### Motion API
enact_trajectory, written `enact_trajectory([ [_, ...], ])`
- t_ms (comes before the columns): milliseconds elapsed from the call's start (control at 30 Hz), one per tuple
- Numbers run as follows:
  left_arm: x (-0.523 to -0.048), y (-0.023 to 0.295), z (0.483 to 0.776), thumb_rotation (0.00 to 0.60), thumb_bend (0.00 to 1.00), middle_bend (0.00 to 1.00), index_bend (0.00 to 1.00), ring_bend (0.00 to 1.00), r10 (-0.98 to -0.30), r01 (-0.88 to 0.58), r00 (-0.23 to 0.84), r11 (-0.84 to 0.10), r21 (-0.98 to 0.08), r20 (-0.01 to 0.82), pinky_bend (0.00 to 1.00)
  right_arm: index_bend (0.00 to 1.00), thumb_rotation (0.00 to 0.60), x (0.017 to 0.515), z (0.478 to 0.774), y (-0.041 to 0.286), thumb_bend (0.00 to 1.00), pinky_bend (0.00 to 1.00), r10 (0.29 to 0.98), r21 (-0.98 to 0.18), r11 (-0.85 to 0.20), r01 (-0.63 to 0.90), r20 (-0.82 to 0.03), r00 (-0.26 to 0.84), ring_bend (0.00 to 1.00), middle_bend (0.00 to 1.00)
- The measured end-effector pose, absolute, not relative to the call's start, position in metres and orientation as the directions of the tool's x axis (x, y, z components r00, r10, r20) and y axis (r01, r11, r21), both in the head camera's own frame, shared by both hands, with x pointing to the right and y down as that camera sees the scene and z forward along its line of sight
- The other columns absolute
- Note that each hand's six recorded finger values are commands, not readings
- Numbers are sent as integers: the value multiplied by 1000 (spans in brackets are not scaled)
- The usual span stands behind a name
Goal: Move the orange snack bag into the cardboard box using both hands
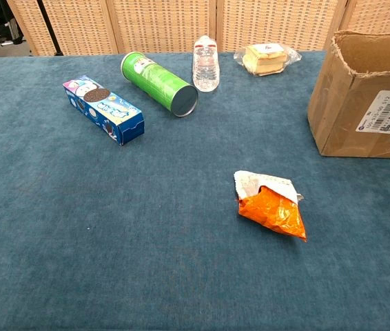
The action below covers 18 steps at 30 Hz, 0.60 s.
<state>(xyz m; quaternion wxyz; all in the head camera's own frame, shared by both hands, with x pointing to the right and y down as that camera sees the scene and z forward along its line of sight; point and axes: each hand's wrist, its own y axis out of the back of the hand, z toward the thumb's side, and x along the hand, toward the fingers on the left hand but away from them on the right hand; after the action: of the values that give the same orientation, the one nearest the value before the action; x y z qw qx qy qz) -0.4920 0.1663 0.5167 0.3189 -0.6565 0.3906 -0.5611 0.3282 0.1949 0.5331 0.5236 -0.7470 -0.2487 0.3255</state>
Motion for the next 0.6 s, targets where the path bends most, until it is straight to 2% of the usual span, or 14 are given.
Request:
enact_trajectory([
  [267,-500,168,509,600,0,0,0,0,-877,-162,40,-478,-863,478,0,0,600,250,547,196,0,34,522,-938,-331,-101,-271,808,0,0],
  [600,-501,168,508,600,0,0,0,0,-880,-154,44,-473,-867,472,0,0,600,176,593,196,0,34,376,-894,-351,-278,-407,833,0,0],
])
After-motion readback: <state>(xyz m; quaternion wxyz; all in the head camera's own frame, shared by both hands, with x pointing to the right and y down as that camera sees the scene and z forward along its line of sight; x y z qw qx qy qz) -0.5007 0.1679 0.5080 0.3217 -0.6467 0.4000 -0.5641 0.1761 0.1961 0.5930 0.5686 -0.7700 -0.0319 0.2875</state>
